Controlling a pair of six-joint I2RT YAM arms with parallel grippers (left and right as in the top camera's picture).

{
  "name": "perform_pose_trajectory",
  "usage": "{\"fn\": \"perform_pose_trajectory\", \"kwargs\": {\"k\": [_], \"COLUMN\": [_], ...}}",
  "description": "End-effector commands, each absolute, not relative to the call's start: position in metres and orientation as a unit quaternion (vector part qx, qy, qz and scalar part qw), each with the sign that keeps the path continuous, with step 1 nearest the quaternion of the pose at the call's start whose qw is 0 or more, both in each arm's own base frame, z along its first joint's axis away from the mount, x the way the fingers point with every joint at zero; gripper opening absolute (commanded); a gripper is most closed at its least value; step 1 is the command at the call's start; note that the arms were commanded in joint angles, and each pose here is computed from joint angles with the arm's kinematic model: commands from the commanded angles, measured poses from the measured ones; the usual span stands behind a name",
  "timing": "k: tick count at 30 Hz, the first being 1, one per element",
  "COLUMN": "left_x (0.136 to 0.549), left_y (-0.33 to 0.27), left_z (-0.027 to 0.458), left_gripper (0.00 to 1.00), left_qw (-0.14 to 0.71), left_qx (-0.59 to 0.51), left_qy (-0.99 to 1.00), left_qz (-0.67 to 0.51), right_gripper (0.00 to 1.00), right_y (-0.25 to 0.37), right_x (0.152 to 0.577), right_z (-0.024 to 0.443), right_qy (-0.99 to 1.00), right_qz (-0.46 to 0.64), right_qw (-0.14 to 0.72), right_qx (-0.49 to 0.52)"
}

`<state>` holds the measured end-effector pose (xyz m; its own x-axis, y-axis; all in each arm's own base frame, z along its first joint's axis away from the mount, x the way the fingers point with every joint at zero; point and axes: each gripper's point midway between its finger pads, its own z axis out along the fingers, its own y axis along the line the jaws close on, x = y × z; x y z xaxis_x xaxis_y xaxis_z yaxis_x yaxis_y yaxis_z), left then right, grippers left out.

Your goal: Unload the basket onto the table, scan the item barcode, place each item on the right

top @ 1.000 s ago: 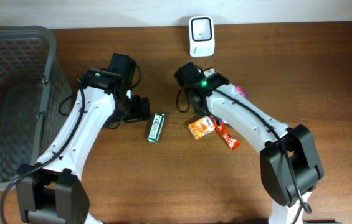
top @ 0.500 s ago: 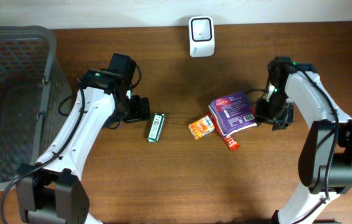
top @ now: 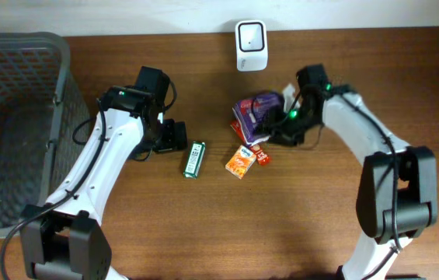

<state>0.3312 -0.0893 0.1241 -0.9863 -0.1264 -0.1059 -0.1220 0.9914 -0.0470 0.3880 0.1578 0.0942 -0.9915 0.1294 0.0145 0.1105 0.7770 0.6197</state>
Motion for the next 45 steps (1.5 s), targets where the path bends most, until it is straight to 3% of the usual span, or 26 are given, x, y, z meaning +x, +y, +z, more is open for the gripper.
{"fn": "perform_pose_trajectory", "kwargs": {"k": [1, 2, 4, 8, 12, 18, 20, 21, 23, 27, 30, 33, 34, 36, 37, 39, 41, 45], "left_x": [0.332, 0.332, 0.332, 0.331, 0.332, 0.332, 0.332, 0.332, 0.332, 0.332, 0.332, 0.333, 0.333, 0.333, 0.334, 0.334, 0.335, 0.346], "left_y": [-0.088, -0.088, -0.088, -0.088, -0.088, -0.088, -0.088, -0.088, -0.088, -0.088, -0.088, -0.088, -0.088, -0.088, -0.091, -0.092, -0.092, -0.099], "left_z": [0.123, 0.122, 0.123, 0.122, 0.122, 0.122, 0.122, 0.122, 0.122, 0.122, 0.122, 0.123, 0.123, 0.122, 0.123, 0.123, 0.123, 0.125], "left_gripper": [0.99, 0.99, 0.99, 0.99, 0.99, 0.99, 0.99, 0.99, 0.99, 0.99, 0.99, 0.99, 0.99, 0.99, 0.99, 0.99, 0.99, 0.99], "left_qw": [0.055, 0.055, 0.056, 0.053, 0.054, 0.054, 0.054, 0.054, 0.054, 0.054, 0.054, 0.056, 0.056, 0.056, 0.057, 0.058, 0.06, 0.08], "left_qx": [-0.067, -0.067, -0.067, -0.067, -0.067, -0.067, -0.067, -0.067, -0.067, -0.067, -0.067, -0.067, -0.067, -0.067, -0.067, -0.066, -0.066, -0.065], "left_qy": [0.996, 0.996, 0.996, 0.996, 0.996, 0.996, 0.996, 0.996, 0.996, 0.996, 0.996, 0.996, 0.996, 0.996, 0.996, 0.996, 0.996, 0.994], "left_qz": [-0.017, -0.017, -0.017, -0.016, -0.017, -0.017, -0.017, -0.017, -0.017, -0.017, -0.017, -0.017, -0.017, -0.018, -0.025, -0.026, -0.027, -0.046], "right_gripper": [0.59, 0.59, 0.59, 0.54, 0.53, 0.52, 0.44, 0.31, 0.13, 0.04, 0.04, 0.04, 0.29, 0.48, 0.49, 0.43, 0.27, 0.21], "right_y": [0.091, 0.062, 0.051, 0.081, 0.106, 0.106, 0.106, 0.106, 0.102, 0.102, 0.098, 0.077, 0.068, 0.06, 0.054, 0.055, 0.069, 0.136], "right_x": [0.445, 0.459, 0.476, 0.493, 0.483, 0.461, 0.455, 0.455, 0.464, 0.488, 0.495, 0.497, 0.496, 0.491, 0.486, 0.475, 0.464, 0.449], "right_z": [0.139, 0.138, 0.121, 0.072, 0.047, 0.022, 0.012, 0.011, 0.023, 0.091, 0.124, 0.136, 0.129, 0.112, 0.091, 0.058, 0.024, 0.043], "right_qy": [0.973, 0.976, 0.972, 0.962, 0.946, 0.951, 0.952, 0.952, 0.952, 0.951, 0.953, 0.973, 0.978, 0.982, 0.984, 0.984, 0.981, 0.951], "right_qz": [0.165, 0.111, 0.125, 0.201, 0.278, 0.281, 0.281, 0.282, 0.284, 0.279, 0.263, 0.175, 0.146, 0.142, 0.142, 0.163, 0.187, 0.299], "right_qw": [0.16, 0.188, 0.196, 0.181, 0.145, 0.11, 0.105, 0.105, 0.109, 0.129, 0.141, 0.147, 0.143, 0.125, 0.104, 0.07, 0.044, 0.03], "right_qx": [-0.001, 0.02, 0.02, -0.048, -0.08, -0.07, -0.065, -0.063, -0.036, -0.041, -0.042, -0.037, -0.033, -0.023, -0.013, -0.004, -0.008, -0.074]}}
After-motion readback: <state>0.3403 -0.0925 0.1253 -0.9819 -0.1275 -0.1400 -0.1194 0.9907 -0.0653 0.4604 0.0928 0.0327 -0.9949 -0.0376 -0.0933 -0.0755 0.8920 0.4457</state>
